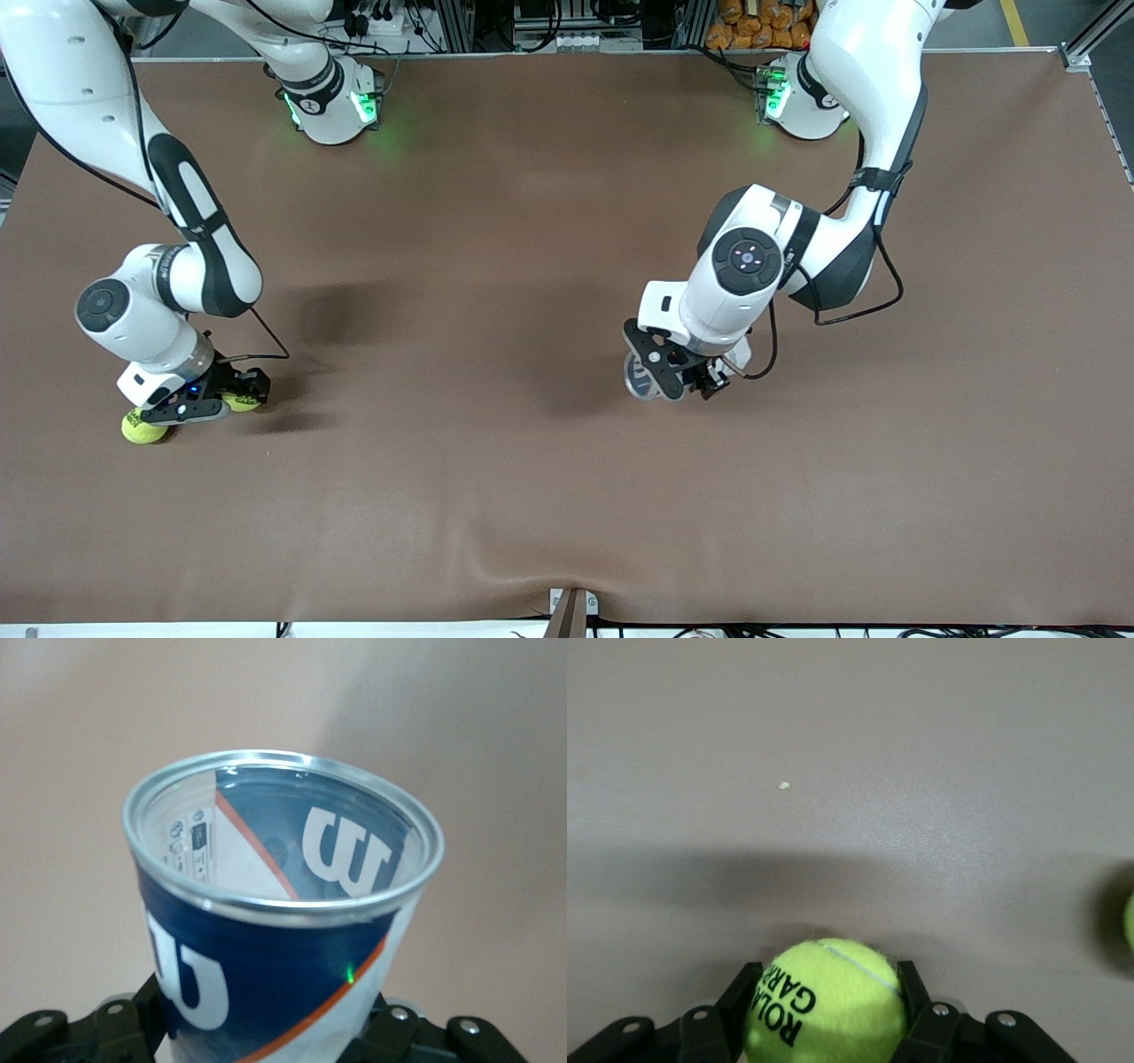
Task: Insert tennis ball vertically with right arm
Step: 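Carry the can to mid-table with the left gripper while the right gripper lifts the ball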
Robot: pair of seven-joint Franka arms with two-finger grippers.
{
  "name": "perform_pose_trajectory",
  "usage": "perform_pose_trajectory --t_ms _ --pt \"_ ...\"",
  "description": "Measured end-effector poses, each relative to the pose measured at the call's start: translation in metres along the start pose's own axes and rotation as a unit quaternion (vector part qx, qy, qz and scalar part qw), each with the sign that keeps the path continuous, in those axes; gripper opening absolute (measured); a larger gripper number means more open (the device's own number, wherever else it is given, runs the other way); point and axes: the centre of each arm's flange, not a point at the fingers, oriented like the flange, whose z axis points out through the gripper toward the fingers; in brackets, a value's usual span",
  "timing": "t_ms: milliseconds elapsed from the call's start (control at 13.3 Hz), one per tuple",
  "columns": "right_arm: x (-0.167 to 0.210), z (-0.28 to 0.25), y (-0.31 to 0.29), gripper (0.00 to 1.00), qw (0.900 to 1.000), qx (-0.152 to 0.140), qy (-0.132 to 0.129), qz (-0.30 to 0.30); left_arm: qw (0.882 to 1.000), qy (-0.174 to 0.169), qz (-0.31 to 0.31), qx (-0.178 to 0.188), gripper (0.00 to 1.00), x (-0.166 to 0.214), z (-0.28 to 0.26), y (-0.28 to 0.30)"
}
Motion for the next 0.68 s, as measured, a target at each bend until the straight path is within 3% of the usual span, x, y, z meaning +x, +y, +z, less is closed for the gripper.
perform_pose_trajectory --t_ms 300,676 --pt "0.006 -0.109 -0.009 0.67 1.000 0.007 -0.029 -0.008 0.993 0.108 -0.052 -0.013 0.81 0.021 0.004 0.000" --pt "-0.014 -0.236 -0.020 0.67 0.996 0.040 -0.078 0.003 0.965 0.235 -0.112 -0.040 0.82 0.059 0.001 0.045"
